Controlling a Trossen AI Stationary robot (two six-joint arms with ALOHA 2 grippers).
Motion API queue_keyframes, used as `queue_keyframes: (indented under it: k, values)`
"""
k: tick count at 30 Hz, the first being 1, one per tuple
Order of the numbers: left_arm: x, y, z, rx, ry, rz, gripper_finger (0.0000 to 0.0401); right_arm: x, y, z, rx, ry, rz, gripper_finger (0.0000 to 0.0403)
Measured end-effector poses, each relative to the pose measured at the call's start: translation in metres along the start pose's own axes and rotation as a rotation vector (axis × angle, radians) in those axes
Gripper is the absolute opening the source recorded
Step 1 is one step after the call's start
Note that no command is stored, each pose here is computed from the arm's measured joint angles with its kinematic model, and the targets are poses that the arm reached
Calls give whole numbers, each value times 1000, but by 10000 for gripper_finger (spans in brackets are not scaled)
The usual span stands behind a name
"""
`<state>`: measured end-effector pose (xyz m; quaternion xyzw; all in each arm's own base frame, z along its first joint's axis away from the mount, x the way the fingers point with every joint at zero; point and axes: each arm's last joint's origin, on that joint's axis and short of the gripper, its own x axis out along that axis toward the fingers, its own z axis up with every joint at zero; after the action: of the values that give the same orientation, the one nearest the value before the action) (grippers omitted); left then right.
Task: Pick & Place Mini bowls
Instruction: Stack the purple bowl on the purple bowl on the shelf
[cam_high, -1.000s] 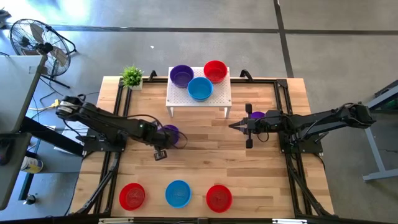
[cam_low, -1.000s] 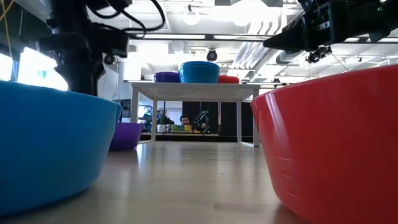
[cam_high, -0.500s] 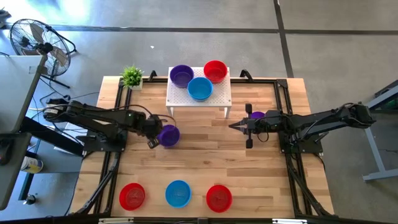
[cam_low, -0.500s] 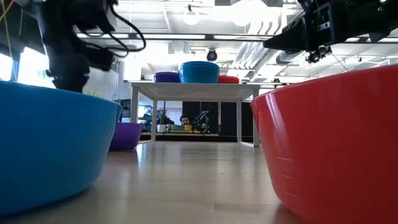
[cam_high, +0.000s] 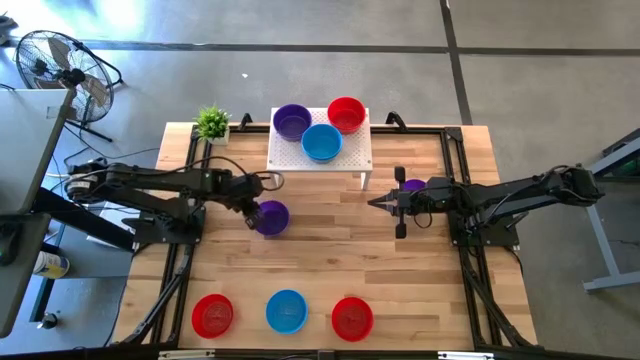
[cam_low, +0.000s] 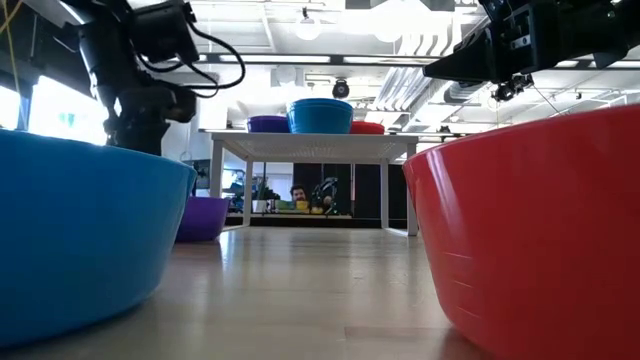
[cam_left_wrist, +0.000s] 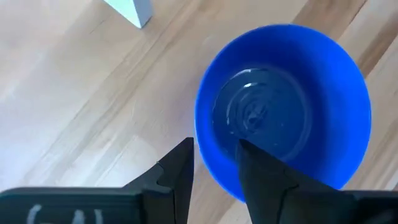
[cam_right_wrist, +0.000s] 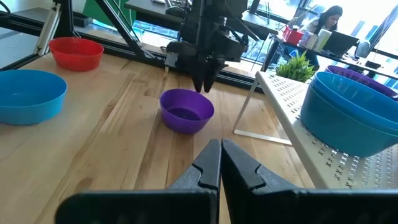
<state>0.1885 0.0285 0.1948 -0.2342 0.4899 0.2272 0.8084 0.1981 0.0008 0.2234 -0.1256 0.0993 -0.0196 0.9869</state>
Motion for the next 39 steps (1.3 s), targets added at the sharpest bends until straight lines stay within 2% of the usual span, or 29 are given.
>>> queue_keyframes:
  k: [3,10,14,25,34,39]
  values:
    - [7,-2,-1,16,32,-33,118,0,0,0,0,0,0,0]
    - [26,-5,1,88,70,-16,117,0,0,0,0,0,0,0]
    - [30,-5,2,107,73,-17,100,0,0,0,0,0,0,0]
    - [26,-6,1,103,83,-37,86,0,0,0,0,0,0,0]
    - [16,-12,13,114,59,-49,86,0,0,0,0,0,0,0]
    - [16,-12,14,114,56,-50,109,0,0,0,0,0,0,0]
